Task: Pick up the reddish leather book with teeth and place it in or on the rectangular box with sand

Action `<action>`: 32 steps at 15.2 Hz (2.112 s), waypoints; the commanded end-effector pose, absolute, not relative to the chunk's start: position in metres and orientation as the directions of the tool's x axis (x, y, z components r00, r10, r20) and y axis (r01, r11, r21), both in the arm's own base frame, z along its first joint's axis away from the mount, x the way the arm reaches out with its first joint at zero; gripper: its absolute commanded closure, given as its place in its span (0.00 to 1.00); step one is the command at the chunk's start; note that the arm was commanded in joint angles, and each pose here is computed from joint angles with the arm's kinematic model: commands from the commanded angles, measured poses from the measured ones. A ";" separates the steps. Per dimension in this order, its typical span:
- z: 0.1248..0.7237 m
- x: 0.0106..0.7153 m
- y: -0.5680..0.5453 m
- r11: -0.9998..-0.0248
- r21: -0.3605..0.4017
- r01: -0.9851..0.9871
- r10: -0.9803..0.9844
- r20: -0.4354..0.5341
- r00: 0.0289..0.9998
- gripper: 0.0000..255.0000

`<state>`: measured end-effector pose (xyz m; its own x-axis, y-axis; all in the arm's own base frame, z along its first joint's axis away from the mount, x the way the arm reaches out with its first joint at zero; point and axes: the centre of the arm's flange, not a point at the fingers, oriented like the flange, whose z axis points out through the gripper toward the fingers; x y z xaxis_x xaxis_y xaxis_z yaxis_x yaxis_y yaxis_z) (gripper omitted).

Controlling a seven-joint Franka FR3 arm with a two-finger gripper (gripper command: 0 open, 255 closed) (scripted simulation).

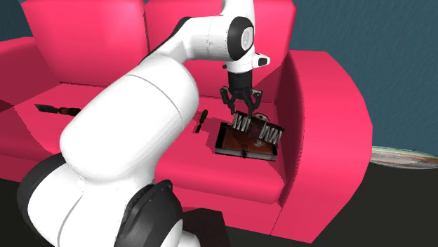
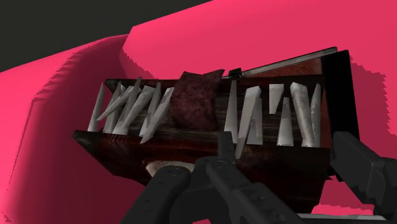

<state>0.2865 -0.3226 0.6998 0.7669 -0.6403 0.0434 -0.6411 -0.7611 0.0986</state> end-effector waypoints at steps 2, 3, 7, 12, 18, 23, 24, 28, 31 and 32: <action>0.682 0.285 -0.324 -0.758 0.101 -0.644 -0.643 0.041 0.764 1.00; 0.677 0.285 -0.324 -0.758 0.101 -0.644 -0.643 0.041 0.764 1.00; 0.656 0.285 -0.324 -0.758 0.101 -0.644 -0.643 0.041 0.764 1.00; 0.629 0.285 -0.324 -0.758 0.101 -0.644 -0.643 0.041 0.764 1.00; 0.608 0.285 -0.324 -0.758 0.101 -0.644 -0.643 0.041 0.764 1.00; 0.608 0.285 -0.324 -0.758 0.101 -0.644 -0.643 0.041 0.764 1.00; 0.610 0.289 -0.329 -0.758 0.102 -0.644 -0.643 0.041 0.764 0.00; 0.605 0.289 -0.319 -0.758 0.099 -0.644 -0.644 0.041 0.764 0.00; 0.634 0.286 -0.322 -0.758 0.101 -0.644 -0.643 0.041 0.764 0.00; 0.647 0.286 -0.320 -0.758 0.101 -0.644 -0.643 0.041 0.764 0.00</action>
